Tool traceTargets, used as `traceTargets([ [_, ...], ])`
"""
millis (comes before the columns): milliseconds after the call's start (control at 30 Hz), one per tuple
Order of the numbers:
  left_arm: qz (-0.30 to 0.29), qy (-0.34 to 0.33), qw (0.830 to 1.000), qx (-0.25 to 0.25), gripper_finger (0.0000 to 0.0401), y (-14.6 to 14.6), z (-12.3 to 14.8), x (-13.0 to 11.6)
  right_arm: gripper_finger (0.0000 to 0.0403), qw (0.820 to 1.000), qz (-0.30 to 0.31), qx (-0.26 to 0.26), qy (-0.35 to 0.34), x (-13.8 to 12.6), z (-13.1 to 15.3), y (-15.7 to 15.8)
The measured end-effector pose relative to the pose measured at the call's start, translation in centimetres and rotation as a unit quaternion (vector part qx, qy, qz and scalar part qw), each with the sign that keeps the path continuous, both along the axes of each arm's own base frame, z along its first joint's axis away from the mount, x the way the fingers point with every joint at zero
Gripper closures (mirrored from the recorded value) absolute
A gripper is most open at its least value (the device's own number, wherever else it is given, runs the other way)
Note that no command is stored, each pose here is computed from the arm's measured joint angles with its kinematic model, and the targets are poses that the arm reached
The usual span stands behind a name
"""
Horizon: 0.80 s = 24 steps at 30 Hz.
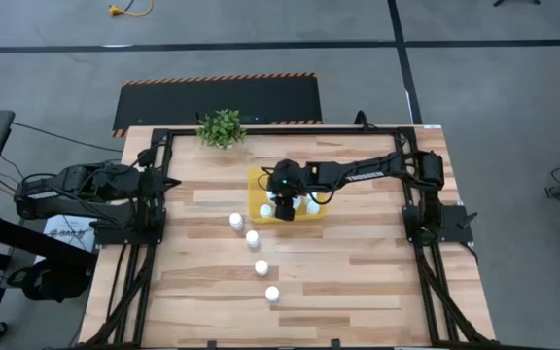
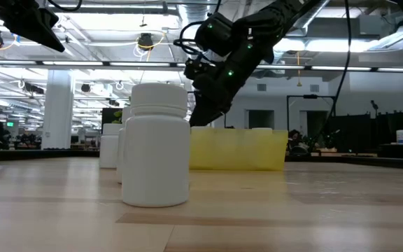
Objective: Pick and place pill bottles into a basket
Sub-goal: Put the white medicine bottle into the yellow bin
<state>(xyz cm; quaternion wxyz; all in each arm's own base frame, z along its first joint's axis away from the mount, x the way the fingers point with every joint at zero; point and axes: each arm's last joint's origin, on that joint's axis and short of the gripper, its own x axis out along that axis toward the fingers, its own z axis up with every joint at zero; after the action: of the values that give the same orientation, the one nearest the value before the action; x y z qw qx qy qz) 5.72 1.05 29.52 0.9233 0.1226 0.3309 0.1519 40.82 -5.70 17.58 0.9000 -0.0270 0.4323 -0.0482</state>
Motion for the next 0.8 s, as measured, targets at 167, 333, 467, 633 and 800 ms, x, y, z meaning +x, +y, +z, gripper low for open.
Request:
traceTargets([
  [167,0.000,0.000,1.000,0.000,0.0401,0.00,0.00,0.00,0.0250,1.000,0.000,0.001,0.008,-0.29,-0.50,0.04],
  [333,0.000,0.000,1.000,0.000,0.0401,0.00,0.00,0.00,0.0232,1.000,0.000,0.001,0.006,-0.27,-0.48,0.02],
  [467,0.000,0.000,1.000,0.000,0.0401,0.00,0.00,0.00,0.0222,1.000,0.002,-0.001,0.006,-0.27,-0.47,0.02],
  [633,0.000,0.000,1.000,0.000,0.0401,0.00,0.00,0.00,0.0217,1.000,0.010,-0.008,0.007,-0.27,-0.47,0.02],
  [800,0.000,0.000,1.000,0.000,0.0401,0.00,0.00,0.00,0.0217,1.000,0.012,-0.009,0.008,-0.27,-0.48,0.02],
])
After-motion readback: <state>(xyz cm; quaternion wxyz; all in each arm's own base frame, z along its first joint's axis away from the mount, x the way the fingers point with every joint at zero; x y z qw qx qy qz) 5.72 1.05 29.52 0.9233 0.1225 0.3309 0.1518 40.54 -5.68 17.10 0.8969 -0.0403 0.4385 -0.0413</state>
